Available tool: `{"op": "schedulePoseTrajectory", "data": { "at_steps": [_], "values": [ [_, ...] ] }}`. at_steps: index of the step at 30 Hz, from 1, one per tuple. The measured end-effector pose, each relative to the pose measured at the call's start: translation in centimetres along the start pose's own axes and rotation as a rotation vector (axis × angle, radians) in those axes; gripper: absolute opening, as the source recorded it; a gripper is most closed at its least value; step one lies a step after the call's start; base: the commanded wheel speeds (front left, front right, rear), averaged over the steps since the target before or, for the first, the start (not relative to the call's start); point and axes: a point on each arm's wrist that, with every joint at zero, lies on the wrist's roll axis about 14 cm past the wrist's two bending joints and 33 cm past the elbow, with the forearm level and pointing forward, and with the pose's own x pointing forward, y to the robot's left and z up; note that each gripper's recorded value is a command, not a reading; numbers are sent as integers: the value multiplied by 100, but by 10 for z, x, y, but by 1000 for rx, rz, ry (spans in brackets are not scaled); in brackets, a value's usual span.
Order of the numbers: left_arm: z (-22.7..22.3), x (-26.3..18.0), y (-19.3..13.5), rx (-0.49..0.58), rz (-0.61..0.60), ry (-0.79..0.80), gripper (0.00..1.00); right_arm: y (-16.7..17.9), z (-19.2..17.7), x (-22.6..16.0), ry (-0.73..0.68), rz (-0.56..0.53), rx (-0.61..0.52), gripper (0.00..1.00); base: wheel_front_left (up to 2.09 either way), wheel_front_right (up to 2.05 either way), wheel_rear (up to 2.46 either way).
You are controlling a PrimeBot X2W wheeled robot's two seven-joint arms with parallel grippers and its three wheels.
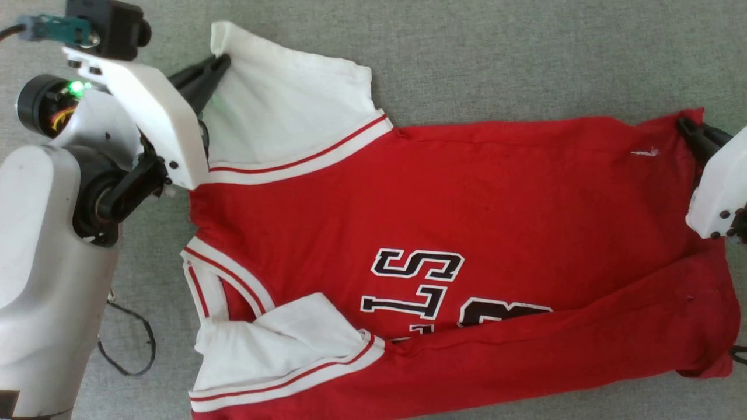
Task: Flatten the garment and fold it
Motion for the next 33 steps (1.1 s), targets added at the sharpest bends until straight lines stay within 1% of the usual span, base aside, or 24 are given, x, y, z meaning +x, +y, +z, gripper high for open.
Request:
{"op": "schedulePoseTrajectory", "data": {
  "at_steps": [4, 8, 14, 20, 25, 30, 33],
  "values": [
    [24, -12, -3, 11, -1, -112, 0, 4, 14, -9, -77, 9, -5, 0, 0, 0, 0],
    [39, -33, -12, 19, -13, -207, 0, 2, 24, -27, -156, 3, 9, 0, 0, 0, 0],
    [39, -77, -32, -23, -46, -311, 0, -3, 13, -61, -221, -4, 66, 0, 0, 0, 0],
    [26, -127, -46, -113, -32, -388, 0, -8, -3, -94, -274, -23, 139, 0, 0, 0, 0],
    [-6, -160, -48, -194, 14, -366, 0, -5, -26, -112, -267, -22, 196, 0, 0, 0, 0],
    [-61, -177, -57, -330, 29, -239, 0, 2, -50, -119, -228, -8, 249, 0, 0, 0, 0],
    [-89, -184, -58, -365, 59, -162, 0, 3, -61, -120, -206, -11, 260, 0, 0, 0, 0]
  ]
}}
